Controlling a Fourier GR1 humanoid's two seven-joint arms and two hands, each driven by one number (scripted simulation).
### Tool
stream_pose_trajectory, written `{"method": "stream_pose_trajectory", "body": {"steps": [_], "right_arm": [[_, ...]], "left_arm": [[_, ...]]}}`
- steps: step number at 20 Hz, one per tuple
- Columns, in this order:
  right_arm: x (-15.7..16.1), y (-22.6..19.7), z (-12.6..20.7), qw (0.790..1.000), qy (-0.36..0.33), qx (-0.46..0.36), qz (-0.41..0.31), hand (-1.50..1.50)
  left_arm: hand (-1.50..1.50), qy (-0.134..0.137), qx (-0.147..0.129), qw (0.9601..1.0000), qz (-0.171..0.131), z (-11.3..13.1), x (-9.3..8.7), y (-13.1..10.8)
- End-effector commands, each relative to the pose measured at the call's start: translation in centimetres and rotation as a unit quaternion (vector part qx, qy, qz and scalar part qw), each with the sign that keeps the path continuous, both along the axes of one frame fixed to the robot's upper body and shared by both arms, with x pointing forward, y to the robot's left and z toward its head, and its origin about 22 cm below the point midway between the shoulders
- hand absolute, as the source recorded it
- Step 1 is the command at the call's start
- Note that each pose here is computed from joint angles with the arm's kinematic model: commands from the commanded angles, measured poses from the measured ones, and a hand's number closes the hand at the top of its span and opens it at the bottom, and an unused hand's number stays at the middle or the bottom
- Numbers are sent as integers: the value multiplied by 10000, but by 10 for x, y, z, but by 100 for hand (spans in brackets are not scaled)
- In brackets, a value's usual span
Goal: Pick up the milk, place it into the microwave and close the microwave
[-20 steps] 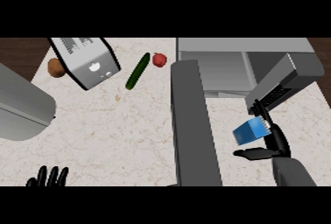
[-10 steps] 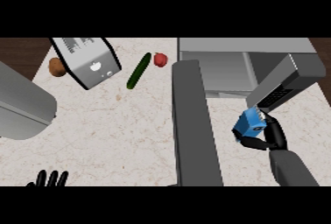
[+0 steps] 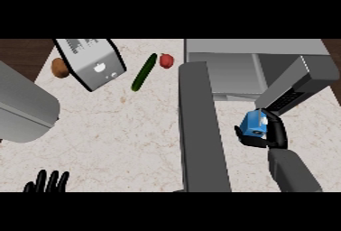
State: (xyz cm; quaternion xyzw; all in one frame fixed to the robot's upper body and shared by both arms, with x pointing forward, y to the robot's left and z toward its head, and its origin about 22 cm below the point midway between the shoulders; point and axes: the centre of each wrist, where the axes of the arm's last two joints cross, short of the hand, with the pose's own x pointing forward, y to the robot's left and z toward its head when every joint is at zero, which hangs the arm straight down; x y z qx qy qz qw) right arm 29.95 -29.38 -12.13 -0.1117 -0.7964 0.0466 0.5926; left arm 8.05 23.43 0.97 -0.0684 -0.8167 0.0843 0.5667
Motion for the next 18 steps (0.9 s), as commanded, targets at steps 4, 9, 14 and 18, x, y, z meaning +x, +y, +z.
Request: {"method": "stream_pose_trajectory", "body": {"steps": [4,9,14,18], "right_arm": [[-10,14,-14,9959,-555,510,-498,150],[-16,26,-21,9962,-584,500,-407,150],[-6,29,-9,9958,-778,407,-256,150],[-31,13,-12,9966,-638,421,-316,150]], "left_arm": [[-150,19,24,10000,-65,2,-11,14],[-150,71,-105,9999,-15,-1,-5,6],[-150,30,-43,10000,56,11,-18,17],[-150,83,-64,9999,-57,3,-14,-1]]}}
